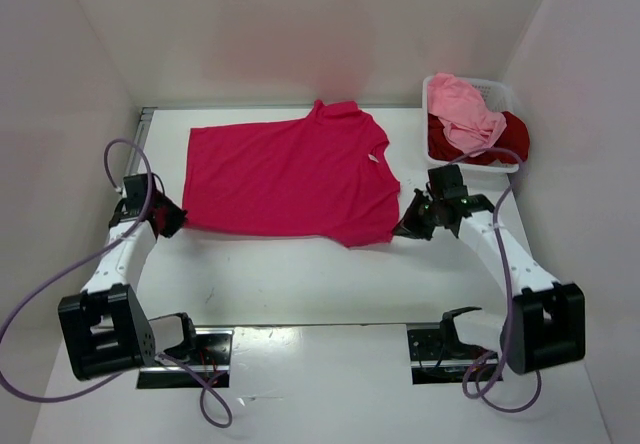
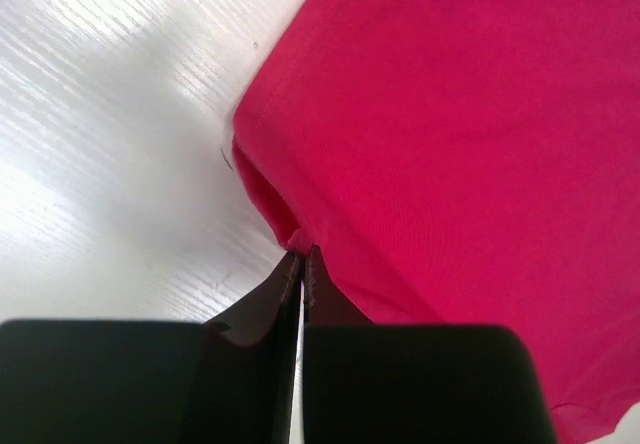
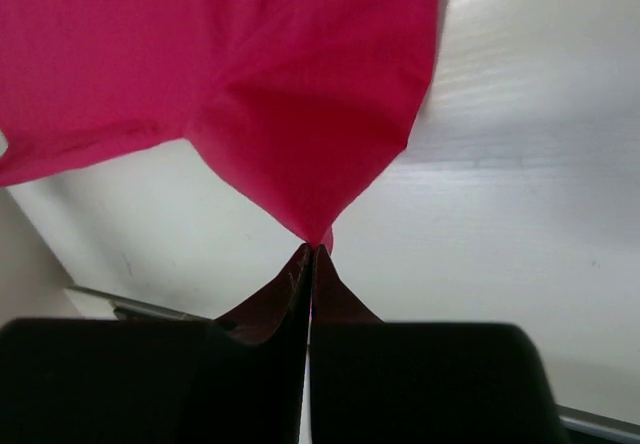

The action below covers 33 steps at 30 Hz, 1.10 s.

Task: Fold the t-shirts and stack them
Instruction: Fold the flattened tshirt in 1/3 of the way

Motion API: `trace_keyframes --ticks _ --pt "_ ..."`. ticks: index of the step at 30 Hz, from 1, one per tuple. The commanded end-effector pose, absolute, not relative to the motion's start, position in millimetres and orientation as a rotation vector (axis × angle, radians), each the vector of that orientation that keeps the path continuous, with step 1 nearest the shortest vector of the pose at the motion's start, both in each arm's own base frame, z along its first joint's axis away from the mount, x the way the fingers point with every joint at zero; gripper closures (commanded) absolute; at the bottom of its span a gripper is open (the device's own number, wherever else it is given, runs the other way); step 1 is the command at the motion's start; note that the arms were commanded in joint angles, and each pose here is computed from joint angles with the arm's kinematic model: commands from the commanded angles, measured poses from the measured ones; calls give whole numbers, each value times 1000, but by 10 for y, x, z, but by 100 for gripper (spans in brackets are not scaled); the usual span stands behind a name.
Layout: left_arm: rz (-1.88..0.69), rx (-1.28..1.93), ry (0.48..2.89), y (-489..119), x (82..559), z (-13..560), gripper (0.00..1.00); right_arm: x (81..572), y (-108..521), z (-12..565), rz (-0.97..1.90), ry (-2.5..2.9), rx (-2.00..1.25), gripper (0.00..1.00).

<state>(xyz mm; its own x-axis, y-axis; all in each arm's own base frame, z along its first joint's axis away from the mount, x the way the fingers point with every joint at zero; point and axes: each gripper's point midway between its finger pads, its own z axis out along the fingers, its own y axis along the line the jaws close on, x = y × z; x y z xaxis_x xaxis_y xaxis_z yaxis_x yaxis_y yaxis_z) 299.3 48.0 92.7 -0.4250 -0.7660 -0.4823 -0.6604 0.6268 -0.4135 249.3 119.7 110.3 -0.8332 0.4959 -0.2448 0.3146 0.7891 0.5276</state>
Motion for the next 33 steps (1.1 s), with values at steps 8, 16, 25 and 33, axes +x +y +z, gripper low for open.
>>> trace_keyframes --ticks 8,16,25,33 --pt "-228 -1113 2174 615 3489 911 100 3712 1204 1292 566 2482 496 100" --pt "-234 -1121 2197 674 3768 769 100 4303 1218 1310 503 2462 452 100" --pt "-242 -1143 2181 761 4108 726 100 4921 1252 1261 464 2425 449 100" --pt "-268 -1156 2165 788 4314 665 100 5216 1245 1111 420 2428 453 100"
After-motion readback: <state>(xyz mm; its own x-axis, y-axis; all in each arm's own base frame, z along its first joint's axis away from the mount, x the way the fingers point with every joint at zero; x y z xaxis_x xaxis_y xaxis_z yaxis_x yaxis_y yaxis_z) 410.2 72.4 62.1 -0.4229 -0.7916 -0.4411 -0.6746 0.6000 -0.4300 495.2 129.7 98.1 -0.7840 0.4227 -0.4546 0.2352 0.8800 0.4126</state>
